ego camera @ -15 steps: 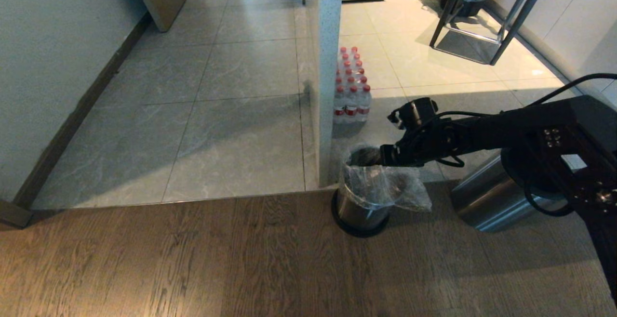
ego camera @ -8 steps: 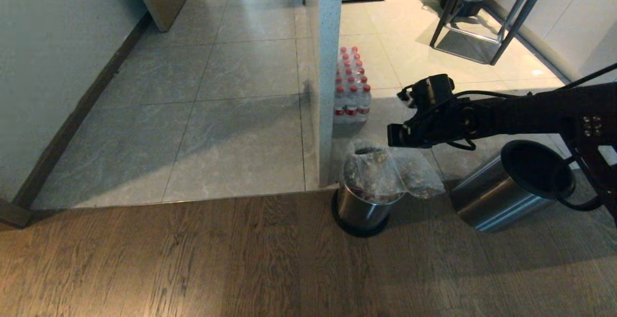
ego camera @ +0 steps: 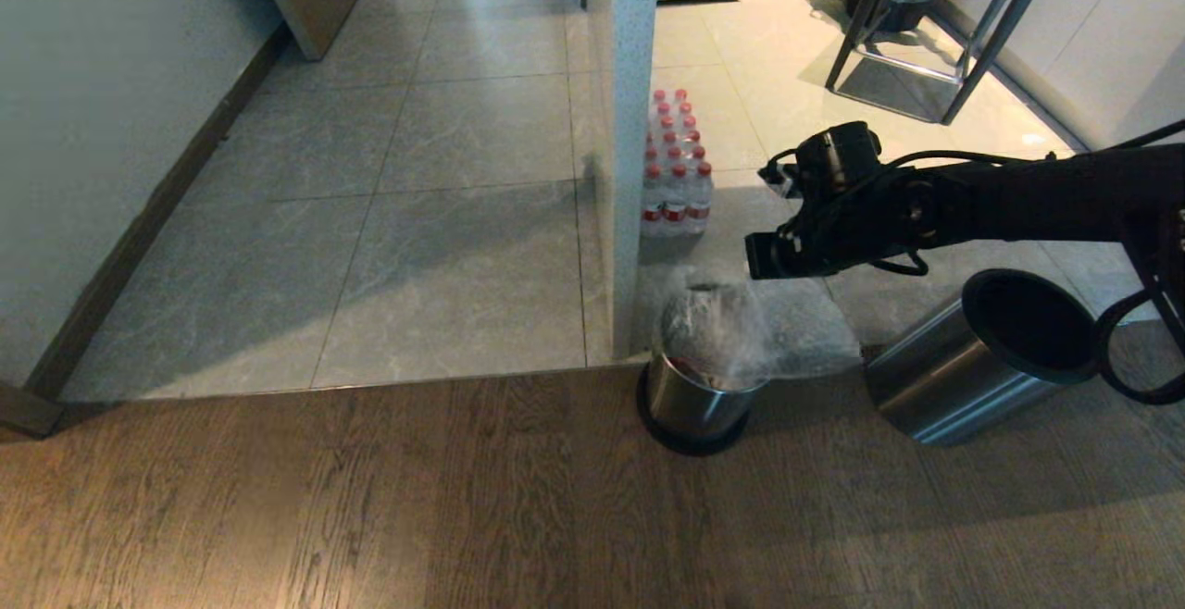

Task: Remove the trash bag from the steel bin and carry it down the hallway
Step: Pick up the trash bag

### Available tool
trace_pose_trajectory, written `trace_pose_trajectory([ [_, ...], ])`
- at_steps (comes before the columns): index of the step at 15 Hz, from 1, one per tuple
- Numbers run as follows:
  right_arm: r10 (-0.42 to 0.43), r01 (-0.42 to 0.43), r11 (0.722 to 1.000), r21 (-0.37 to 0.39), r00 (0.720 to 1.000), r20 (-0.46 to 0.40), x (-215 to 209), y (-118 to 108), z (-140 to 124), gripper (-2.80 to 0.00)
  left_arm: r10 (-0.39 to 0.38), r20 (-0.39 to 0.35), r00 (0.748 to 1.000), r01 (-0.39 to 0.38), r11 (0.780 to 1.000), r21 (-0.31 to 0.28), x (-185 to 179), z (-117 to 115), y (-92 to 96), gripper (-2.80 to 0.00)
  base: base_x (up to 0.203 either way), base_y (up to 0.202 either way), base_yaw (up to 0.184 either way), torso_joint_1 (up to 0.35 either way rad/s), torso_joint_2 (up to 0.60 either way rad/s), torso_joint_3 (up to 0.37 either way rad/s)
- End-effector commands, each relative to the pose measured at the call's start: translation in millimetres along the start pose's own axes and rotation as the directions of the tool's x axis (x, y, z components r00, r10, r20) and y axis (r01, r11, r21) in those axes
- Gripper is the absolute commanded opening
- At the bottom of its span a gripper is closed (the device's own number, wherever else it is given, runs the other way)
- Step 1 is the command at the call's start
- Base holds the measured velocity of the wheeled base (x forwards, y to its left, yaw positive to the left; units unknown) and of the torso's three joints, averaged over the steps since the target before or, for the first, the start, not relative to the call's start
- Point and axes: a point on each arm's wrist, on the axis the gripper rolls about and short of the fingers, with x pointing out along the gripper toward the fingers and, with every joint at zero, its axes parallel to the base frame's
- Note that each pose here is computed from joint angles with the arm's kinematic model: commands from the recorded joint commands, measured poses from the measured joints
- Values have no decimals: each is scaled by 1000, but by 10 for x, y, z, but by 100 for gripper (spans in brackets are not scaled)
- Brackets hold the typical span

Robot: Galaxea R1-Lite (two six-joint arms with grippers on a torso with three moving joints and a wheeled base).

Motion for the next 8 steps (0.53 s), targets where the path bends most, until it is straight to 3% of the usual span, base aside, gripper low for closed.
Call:
trace_pose_trajectory([
  [1, 8, -8, 1000, -4, 994, -111, 112, 82, -199, -280, 0, 0, 1000, 0, 1000, 0, 0, 0, 0, -280, 0, 0, 0, 0, 0, 0],
  [3, 6, -6, 1000, 5, 985, -174, 301, 90, -349, -280, 0, 0, 1000, 0, 1000, 0, 0, 0, 0, -280, 0, 0, 0, 0, 0, 0],
  [6, 5, -6, 1000, -5, 983, -184, 382, 90, -377, -280, 0, 0, 1000, 0, 1000, 0, 0, 0, 0, -280, 0, 0, 0, 0, 0, 0],
  [7, 5, -5, 1000, 0, 983, -181, 396, 90, -376, -251, 0, 0, 1000, 0, 1000, 0, 0, 0, 0, -280, 0, 0, 0, 0, 0, 0],
  [8, 2, -2, 1000, 1, 984, -176, 406, 86, -377, 0, 0, 1, 1000, 0, 1000, 0, -1, 0, 0, -280, 0, 0, 0, 0, 0, 0],
])
